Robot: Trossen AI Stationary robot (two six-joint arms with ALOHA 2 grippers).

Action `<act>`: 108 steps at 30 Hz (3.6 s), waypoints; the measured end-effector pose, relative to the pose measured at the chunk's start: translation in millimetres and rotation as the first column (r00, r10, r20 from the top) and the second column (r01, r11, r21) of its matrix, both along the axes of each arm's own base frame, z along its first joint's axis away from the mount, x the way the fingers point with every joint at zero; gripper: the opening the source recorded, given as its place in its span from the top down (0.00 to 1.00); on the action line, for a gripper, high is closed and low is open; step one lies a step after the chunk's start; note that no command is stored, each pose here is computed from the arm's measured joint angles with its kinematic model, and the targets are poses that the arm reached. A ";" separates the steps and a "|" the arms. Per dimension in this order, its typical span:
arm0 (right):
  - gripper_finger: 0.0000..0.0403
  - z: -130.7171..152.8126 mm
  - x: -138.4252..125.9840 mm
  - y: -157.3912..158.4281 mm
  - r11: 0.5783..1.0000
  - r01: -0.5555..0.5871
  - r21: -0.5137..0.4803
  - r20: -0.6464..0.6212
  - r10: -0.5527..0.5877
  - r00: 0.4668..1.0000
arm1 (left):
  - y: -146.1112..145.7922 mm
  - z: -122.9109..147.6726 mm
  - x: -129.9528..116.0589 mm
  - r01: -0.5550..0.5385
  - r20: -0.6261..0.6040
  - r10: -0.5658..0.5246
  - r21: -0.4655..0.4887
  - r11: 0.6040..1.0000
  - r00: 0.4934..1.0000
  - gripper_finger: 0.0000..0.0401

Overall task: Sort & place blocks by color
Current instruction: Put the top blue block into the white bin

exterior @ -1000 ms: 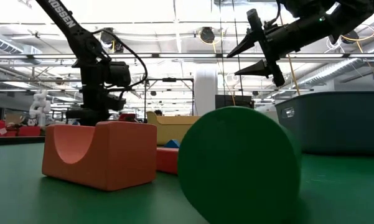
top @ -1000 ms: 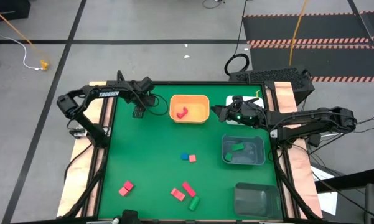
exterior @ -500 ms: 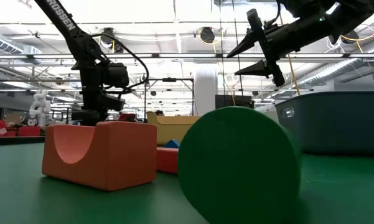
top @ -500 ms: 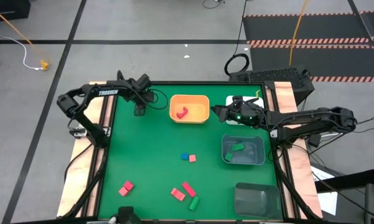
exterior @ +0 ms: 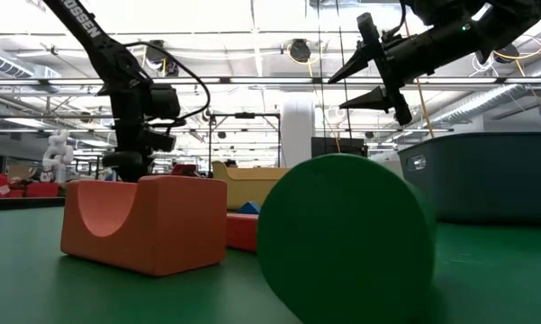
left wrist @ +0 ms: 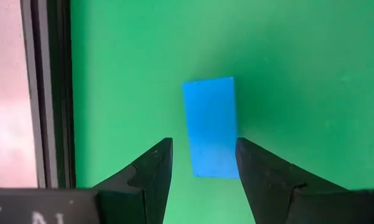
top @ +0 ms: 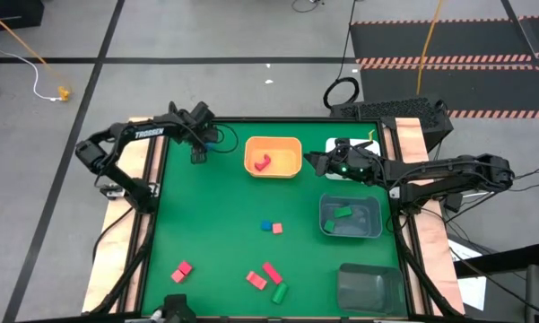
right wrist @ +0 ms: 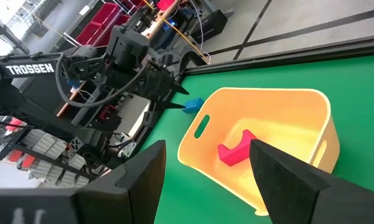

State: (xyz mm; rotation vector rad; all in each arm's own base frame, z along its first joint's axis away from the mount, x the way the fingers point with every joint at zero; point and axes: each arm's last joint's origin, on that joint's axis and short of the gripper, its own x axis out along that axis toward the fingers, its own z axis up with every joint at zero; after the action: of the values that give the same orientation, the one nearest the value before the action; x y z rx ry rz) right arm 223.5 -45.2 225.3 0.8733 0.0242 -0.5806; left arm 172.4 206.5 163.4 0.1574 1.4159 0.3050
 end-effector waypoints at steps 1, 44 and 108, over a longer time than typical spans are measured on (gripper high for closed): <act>0.45 0.0 0.0 0.0 1.000 0.000 0.000 0.000 0.000 1.000 | 1.4 0.0 -1.7 -0.007 0.005 0.007 -0.005 1.000 1.000 0.55; 0.45 -0.1 0.0 0.0 1.000 -0.006 -0.019 -0.011 0.006 1.000 | -5.6 -21.8 -11.1 -0.159 0.134 0.171 -0.096 0.983 0.976 0.69; 0.45 -8.4 1.2 65.3 0.547 -0.495 0.675 0.189 0.521 0.833 | -295.6 56.0 176.1 0.027 0.733 0.399 -0.494 0.869 0.551 0.69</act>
State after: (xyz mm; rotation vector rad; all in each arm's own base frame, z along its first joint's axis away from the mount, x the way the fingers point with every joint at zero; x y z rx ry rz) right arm 224.7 20.1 216.9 1.5383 0.5607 0.0077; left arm 348.5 -89.1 219.3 -0.5040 0.5035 0.1712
